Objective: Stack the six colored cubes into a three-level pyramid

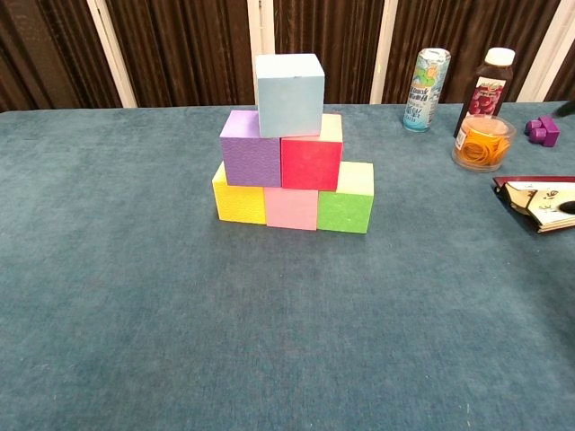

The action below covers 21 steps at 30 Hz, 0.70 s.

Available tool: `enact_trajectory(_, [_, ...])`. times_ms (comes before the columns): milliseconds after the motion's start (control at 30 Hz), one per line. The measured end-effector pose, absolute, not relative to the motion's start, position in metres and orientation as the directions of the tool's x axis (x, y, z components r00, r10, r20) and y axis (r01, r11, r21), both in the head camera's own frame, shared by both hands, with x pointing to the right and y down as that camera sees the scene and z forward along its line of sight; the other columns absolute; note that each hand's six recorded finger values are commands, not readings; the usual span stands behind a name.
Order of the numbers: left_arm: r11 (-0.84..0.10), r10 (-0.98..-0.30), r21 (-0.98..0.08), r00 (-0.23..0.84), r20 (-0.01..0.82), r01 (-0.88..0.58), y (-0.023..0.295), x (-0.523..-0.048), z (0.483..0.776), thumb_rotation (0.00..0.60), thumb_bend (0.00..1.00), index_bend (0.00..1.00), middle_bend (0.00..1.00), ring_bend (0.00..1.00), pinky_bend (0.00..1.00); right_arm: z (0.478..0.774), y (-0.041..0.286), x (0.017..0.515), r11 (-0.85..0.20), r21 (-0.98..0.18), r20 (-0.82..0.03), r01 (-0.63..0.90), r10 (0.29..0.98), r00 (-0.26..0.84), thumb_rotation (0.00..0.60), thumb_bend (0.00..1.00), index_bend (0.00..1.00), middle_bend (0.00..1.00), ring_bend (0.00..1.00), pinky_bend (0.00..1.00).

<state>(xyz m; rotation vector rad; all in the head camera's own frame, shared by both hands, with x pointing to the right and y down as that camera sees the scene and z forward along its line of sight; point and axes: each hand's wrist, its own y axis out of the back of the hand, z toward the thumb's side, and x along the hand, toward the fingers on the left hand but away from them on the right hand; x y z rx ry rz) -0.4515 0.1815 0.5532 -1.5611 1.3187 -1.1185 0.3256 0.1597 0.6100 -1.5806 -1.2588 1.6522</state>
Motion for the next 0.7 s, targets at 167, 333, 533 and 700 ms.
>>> enact_trajectory(167, [-0.183,-0.983,-0.945,0.084,0.166,-0.270,0.189,-0.446,0.558,0.600,0.27,0.12,0.00,0.00,0.00,0.589,0.175,0.362,-0.350,-0.914,-0.385,0.207,0.907,-0.168,0.600,0.16,0.15,0.09,0.05,0.00])
enact_trajectory(333, [-0.203,-0.979,-0.947,0.073,0.191,-0.249,0.203,-0.449,0.556,0.600,0.27,0.12,0.00,0.00,0.00,0.572,0.194,0.384,-0.293,-0.946,-0.306,0.137,0.948,-0.084,0.600,0.16,0.15,0.09,0.05,0.00])
enact_trajectory(533, [-0.214,-0.977,-0.950,0.036,0.211,-0.229,0.220,-0.463,0.543,0.600,0.27,0.12,0.00,0.00,0.00,0.550,0.227,0.417,-0.272,-0.962,-0.272,0.032,0.962,-0.012,0.600,0.16,0.15,0.09,0.02,0.00])
enact_trajectory(700, [-0.225,-0.974,-0.948,0.026,0.225,-0.223,0.221,-0.467,0.540,0.600,0.27,0.12,0.00,0.00,0.00,0.545,0.232,0.422,-0.290,-0.957,-0.290,0.019,0.957,0.003,0.600,0.16,0.15,0.09,0.02,0.00])
